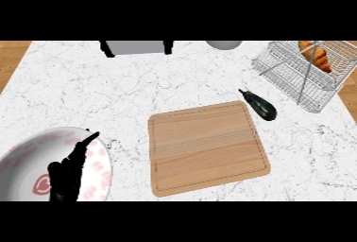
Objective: Pick the croissant from the cutting board and place it in the tiered basket
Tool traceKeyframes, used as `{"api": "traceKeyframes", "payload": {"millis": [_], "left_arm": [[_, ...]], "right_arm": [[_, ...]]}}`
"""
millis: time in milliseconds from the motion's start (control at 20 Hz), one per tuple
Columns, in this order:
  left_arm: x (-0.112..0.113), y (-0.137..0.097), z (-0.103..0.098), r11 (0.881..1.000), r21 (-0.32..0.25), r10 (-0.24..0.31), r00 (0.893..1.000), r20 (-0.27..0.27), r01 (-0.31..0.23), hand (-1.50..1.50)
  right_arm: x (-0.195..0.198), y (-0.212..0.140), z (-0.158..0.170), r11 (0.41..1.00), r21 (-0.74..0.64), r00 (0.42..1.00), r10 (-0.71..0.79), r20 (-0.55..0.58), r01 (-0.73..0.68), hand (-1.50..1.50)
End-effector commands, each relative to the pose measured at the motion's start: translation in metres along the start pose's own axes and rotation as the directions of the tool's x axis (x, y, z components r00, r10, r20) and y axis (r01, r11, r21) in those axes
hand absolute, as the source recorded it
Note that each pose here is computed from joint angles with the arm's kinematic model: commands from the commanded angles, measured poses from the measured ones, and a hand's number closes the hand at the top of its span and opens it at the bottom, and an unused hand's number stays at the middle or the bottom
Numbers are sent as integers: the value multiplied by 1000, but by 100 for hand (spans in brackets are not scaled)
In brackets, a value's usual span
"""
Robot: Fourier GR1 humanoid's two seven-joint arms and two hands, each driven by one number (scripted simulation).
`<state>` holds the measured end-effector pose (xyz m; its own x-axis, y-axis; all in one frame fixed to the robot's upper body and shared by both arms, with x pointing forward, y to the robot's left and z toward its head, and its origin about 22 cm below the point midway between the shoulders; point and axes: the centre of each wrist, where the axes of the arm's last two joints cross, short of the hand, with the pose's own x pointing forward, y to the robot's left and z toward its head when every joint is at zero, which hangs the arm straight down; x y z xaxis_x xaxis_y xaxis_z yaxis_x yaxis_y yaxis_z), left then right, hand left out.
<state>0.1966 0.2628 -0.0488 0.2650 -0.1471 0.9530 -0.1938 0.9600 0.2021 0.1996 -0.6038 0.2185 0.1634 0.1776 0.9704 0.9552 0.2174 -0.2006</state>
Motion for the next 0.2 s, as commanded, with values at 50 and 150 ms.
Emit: {"api": "traceKeyframes", "payload": {"millis": [50,150], "left_arm": [[-15,2,6,1000,0,-6,1000,-30,6,0],[0,4,-7,1000,3,3,1000,-29,-3,0]], "right_arm": [[-6,-84,0,998,59,1000,-7,28,5,-150],[-19,-114,4,997,78,999,-18,34,16,-150]]}}
